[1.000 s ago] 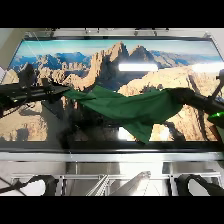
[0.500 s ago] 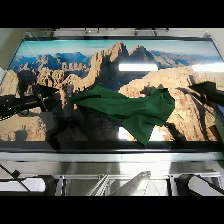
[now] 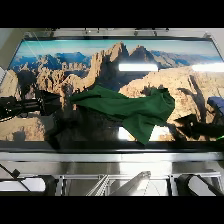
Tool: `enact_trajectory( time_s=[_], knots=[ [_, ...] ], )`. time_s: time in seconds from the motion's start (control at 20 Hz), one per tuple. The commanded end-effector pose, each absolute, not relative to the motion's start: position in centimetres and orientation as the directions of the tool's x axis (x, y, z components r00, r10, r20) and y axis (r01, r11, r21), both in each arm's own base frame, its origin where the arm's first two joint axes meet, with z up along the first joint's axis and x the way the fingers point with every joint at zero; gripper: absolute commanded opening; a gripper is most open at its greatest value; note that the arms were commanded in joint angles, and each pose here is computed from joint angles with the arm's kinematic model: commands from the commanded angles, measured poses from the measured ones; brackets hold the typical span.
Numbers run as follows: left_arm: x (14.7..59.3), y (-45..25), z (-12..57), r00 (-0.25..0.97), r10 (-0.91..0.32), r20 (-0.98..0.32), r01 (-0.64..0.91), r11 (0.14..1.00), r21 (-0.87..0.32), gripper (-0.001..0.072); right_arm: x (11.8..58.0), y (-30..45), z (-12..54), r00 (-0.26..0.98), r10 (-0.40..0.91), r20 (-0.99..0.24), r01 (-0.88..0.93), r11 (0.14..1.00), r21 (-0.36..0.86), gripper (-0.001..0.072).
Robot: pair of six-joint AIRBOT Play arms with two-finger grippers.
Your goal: Fold the shirts.
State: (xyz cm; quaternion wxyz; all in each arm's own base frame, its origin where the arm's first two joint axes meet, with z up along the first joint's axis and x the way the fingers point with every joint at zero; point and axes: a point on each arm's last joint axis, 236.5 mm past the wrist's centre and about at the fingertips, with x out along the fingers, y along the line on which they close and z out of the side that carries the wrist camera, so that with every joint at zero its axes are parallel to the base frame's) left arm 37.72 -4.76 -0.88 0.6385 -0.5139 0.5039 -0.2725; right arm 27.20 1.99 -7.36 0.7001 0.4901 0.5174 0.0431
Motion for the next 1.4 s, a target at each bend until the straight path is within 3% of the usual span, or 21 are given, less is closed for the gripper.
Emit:
enact_trajectory(
  time_s=[0.0, 0.45, 0.6, 0.65, 0.7, 0.75, 0.85, 1.1, 1.25, 1.35],
  knots=[
    [37.6, -4.8, -1.0, 0.337, -0.866, -0.369, -0.172, 0.329, -0.929, 0.0712, 26.3, 3.4, -10.4, 0.429, 0.527, -0.734, 0.481, 0.555, 0.679, 0.0485],
    [38.2, -4.3, -1.5, 0.362, -0.847, -0.390, -0.180, 0.347, -0.920, 0.0712, 31.2, 9.5, -11.6, 0.489, 0.551, -0.676, 0.413, 0.536, 0.736, 0.0476],
    [40.3, -2.3, -3.3, 0.452, -0.761, -0.465, -0.212, 0.415, -0.885, 0.0712, 31.8, 9.9, -11.0, 0.497, 0.564, -0.660, 0.396, 0.530, 0.750, 0.0254],
    [41.1, -1.5, -3.9, 0.481, -0.726, -0.491, -0.224, 0.439, -0.870, 0.0712, 31.7, 10.0, -10.9, 0.492, 0.572, -0.657, 0.391, 0.529, 0.753, 0.0117],
    [41.9, -0.9, -4.5, 0.509, -0.689, -0.517, -0.222, 0.475, -0.851, 0.0712, 31.6, 10.1, -10.8, 0.490, 0.576, -0.655, 0.378, 0.536, 0.755, 0.0043],
    [42.5, -0.2, -5.1, 0.521, -0.655, -0.548, -0.217, 0.519, -0.827, 0.0712, 31.6, 10.2, -10.8, 0.489, 0.578, -0.653, 0.375, 0.537, 0.756, 0.0023],
    [43.3, -0.5, -6.0, 0.467, -0.650, -0.600, -0.172, 0.598, -0.783, 0.0712, 31.6, 10.2, -10.8, 0.489, 0.578, -0.653, 0.371, 0.540, 0.756, 0.0023],
    [43.8, -8.3, -7.4, 0.223, -0.807, -0.547, -0.075, 0.545, -0.835, 0.0693, 31.6, 10.3, -10.7, 0.486, 0.584, -0.650, 0.367, 0.538, 0.759, 0.0023],
    [42.5, -10.5, -10.8, 0.057, -0.798, -0.600, -0.123, 0.590, -0.798, 0.0693, 31.4, 10.6, -10.5, 0.480, 0.597, -0.643, 0.362, 0.533, 0.765, 0.0023],
    [41.6, -11.2, -11.8, -0.033, -0.793, -0.609, -0.129, 0.607, -0.784, 0.0539, 31.3, 11.0, -10.3, 0.474, 0.611, -0.634, 0.347, 0.533, 0.772, 0.0023]
  ],
)
